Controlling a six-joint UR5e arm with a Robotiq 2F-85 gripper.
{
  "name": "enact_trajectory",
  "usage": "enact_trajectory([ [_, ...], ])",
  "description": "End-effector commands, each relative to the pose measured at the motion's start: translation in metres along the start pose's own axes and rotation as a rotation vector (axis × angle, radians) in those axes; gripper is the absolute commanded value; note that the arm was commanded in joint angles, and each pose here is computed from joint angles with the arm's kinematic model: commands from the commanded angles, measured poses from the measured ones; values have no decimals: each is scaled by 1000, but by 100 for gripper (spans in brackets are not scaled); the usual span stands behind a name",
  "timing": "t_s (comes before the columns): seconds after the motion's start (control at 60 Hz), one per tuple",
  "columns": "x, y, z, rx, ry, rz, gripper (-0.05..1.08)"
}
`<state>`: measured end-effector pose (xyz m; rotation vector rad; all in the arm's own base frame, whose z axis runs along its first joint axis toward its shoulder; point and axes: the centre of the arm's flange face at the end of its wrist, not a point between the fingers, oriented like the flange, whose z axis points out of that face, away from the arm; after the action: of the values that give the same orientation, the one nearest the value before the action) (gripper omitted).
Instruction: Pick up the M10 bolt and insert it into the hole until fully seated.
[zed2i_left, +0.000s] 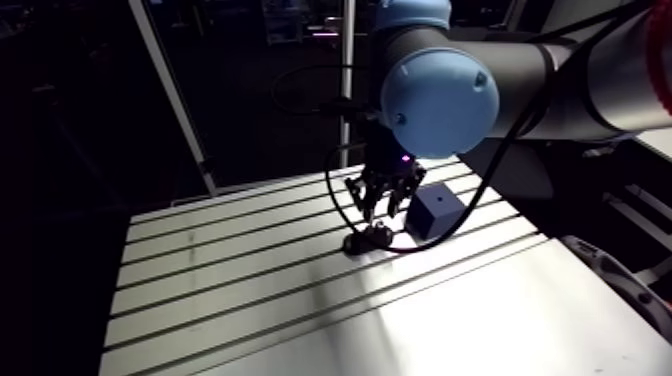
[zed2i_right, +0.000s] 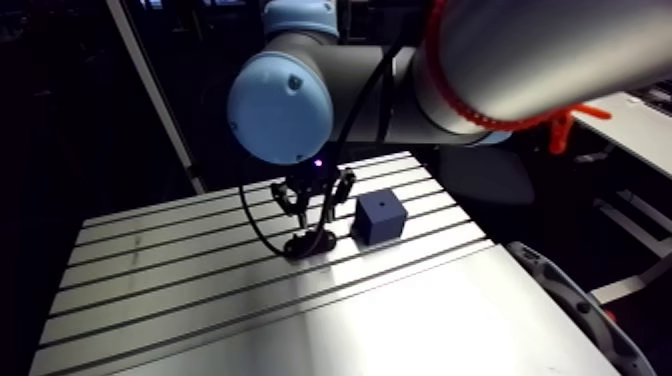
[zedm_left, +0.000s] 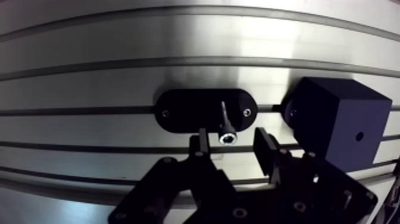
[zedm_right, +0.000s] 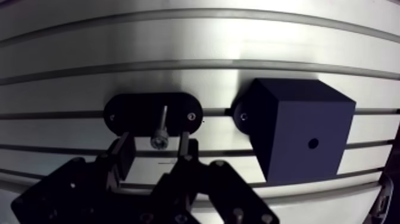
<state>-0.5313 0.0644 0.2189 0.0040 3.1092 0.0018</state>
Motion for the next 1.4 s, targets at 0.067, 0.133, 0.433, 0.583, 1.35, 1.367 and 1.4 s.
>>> enact_trajectory([
  [0.067,1,1,3,-6,-2,0,51],
  [0.133,0,1,4,-5,-4,1,51],
  [0.433,0,0,10,-1,-10,1,53],
  [0.583,0,0,12,0,-13,0,53],
  [1.35,1,1,16,3,-21,-1,57],
  [1.367,1,1,16,3,-21,-1,57],
  [1.4,1,1,16,3,-21,1,58],
])
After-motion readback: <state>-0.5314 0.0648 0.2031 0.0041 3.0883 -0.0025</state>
